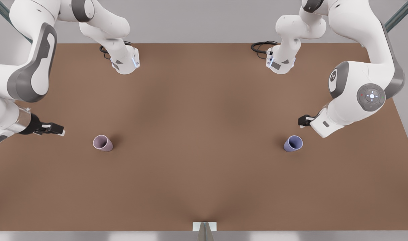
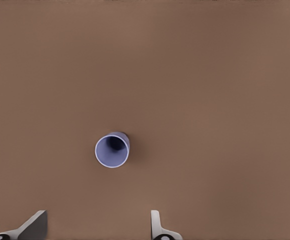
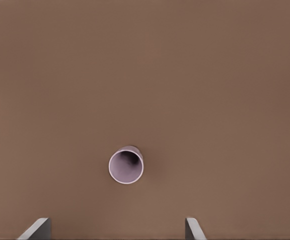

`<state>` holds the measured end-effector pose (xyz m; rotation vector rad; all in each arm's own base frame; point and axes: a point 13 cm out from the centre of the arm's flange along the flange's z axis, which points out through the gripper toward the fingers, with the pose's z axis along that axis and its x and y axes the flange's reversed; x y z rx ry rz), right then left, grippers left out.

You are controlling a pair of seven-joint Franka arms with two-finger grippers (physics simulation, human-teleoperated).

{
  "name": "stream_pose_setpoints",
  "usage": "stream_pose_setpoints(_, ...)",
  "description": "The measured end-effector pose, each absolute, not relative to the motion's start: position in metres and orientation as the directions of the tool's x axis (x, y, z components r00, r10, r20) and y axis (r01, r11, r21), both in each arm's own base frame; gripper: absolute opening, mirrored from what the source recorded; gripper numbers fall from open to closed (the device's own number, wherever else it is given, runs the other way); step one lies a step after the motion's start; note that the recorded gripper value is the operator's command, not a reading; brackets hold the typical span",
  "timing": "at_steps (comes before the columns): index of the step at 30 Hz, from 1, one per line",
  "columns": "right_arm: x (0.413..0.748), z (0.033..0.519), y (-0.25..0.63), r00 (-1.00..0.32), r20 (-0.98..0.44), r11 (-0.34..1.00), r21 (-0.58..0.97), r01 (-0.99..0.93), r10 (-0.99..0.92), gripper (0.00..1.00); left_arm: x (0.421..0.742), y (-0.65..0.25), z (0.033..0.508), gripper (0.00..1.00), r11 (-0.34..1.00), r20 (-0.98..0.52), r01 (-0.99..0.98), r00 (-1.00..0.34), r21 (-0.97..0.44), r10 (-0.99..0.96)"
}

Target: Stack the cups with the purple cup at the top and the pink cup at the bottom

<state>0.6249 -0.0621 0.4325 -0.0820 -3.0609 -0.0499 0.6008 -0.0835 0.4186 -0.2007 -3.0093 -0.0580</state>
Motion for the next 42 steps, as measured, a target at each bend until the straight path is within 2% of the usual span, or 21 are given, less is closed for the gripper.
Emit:
stream_pose_setpoints(3, 0.616, 0.429, -0.057, -0.995, 0.091, 0.998, 0.039, 0.045, 0.041, 1.00, 0.603, -0.083, 0.418, 1.00, 0.990, 0.121, 0.138, -0.984, 0.031, 0.133)
stream_pose_setpoints(6, 0.591, 0.411, -0.050, -0.992, 0.123, 0.997, 0.064, 0.043, 0.035, 1.00, 0.604, -0.083, 0.415, 1.00, 0.990, 0.122, 0.141, -0.983, 0.031, 0.136)
stream_pose_setpoints(12, 0.550, 0.279, -0.050, -0.963, 0.267, 0.994, 0.094, 0.056, 0.029, 1.00, 0.602, -0.080, 0.401, 1.00, 0.990, 0.140, 0.140, -0.981, 0.029, 0.135)
stream_pose_setpoints(18, 0.585, 0.185, -0.055, -0.976, 0.217, 0.996, 0.084, 0.038, 0.019, 1.00, 0.605, -0.081, 0.396, 1.00, 0.989, 0.137, 0.144, -0.981, 0.028, 0.139)
stream_pose_setpoints(22, 0.607, 0.176, -0.066, -0.991, 0.133, 0.996, 0.081, 0.043, 0.031, 1.00, 0.606, -0.081, 0.393, 1.00, 0.989, 0.137, 0.146, -0.981, 0.028, 0.140)
stream_pose_setpoints(26, 0.594, 0.175, -0.066, -0.994, 0.108, 0.996, 0.086, 0.035, 0.026, 1.00, 0.608, -0.081, 0.391, 1.00, 0.989, 0.137, 0.147, -0.980, 0.027, 0.142)
stream_pose_setpoints(39, 0.549, 0.105, -0.067, -0.991, 0.137, 0.997, 0.073, 0.018, 0.008, 1.00, 0.611, -0.082, 0.385, 1.00, 0.988, 0.135, 0.151, -0.980, 0.027, 0.146)
stream_pose_setpoints(41, 0.545, 0.094, -0.067, -0.990, 0.140, 0.997, 0.070, 0.016, 0.006, 0.88, 0.612, -0.082, 0.385, 1.00, 0.988, 0.135, 0.152, -0.980, 0.027, 0.147)
stream_pose_setpoints(42, 0.546, 0.092, -0.066, -0.990, 0.137, 0.997, 0.069, 0.015, 0.005, 0.77, 0.612, -0.082, 0.384, 1.00, 0.988, 0.136, 0.152, -0.980, 0.027, 0.147)
